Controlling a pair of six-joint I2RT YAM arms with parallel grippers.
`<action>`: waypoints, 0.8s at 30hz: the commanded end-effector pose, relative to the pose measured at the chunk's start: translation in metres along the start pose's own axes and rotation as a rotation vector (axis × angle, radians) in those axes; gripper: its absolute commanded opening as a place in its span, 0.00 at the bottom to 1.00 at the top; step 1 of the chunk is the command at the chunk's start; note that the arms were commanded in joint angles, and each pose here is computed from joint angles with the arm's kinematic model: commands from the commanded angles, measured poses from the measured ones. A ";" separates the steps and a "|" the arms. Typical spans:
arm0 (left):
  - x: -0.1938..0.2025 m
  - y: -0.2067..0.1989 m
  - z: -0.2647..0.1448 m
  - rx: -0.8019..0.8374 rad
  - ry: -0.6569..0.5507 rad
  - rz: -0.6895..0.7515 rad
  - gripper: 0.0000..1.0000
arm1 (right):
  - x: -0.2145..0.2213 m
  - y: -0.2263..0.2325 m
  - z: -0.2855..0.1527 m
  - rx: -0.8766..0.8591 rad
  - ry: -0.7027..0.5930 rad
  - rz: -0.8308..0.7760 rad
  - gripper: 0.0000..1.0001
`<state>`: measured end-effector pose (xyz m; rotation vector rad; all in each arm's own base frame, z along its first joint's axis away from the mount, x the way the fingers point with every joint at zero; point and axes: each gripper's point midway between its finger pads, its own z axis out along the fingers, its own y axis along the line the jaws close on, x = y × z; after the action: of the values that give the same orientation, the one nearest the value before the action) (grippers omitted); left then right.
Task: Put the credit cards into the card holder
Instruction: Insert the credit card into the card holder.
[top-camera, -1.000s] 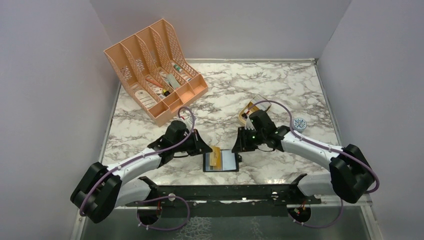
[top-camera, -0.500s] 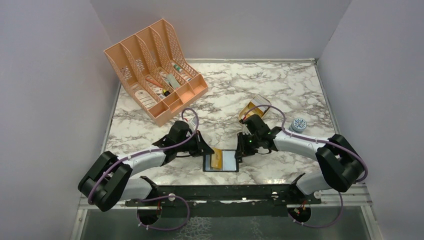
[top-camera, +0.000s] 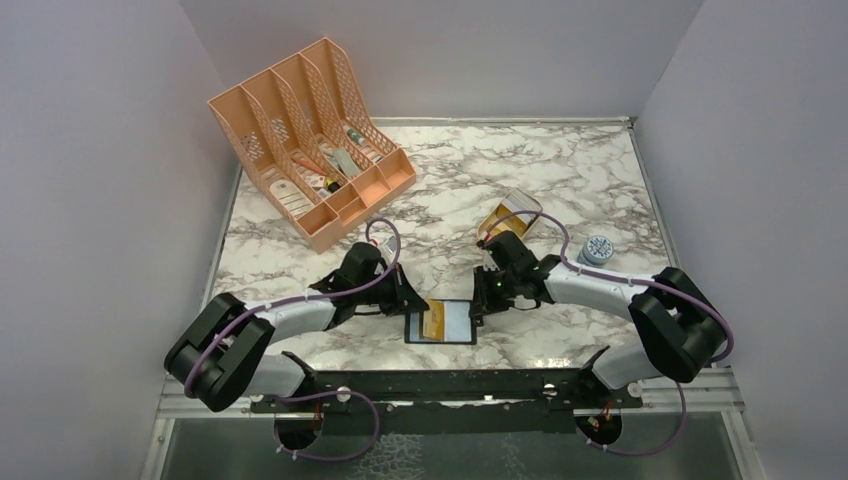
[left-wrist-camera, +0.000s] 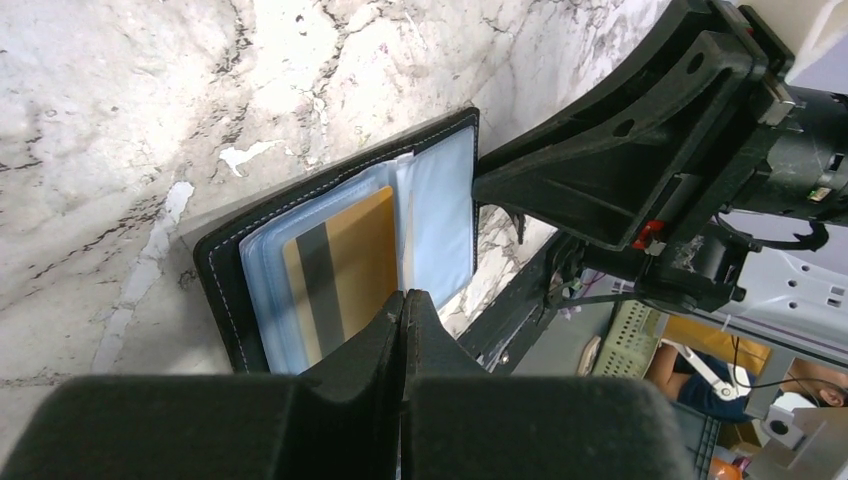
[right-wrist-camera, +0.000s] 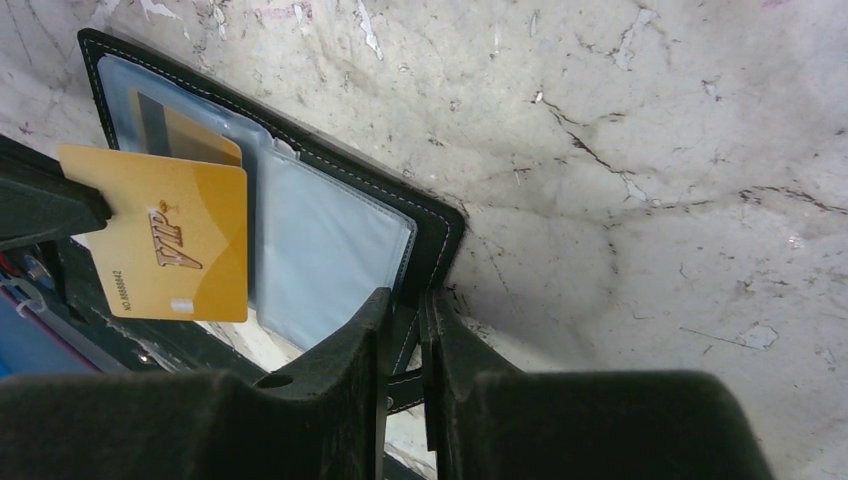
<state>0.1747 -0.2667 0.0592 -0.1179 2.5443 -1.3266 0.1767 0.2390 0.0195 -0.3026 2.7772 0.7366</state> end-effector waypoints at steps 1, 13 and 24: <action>0.002 -0.002 0.002 0.023 0.022 0.008 0.00 | 0.001 -0.004 0.007 0.022 -0.016 -0.012 0.17; 0.004 0.008 0.008 -0.006 0.036 0.000 0.00 | 0.004 -0.005 0.007 0.026 -0.015 -0.017 0.16; 0.001 0.014 0.013 -0.026 0.032 0.010 0.00 | 0.006 -0.005 0.009 0.033 -0.008 -0.020 0.16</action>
<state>0.1729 -0.2666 0.0388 -0.1327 2.6059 -1.3005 0.1763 0.2410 0.0180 -0.3183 2.7653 0.7260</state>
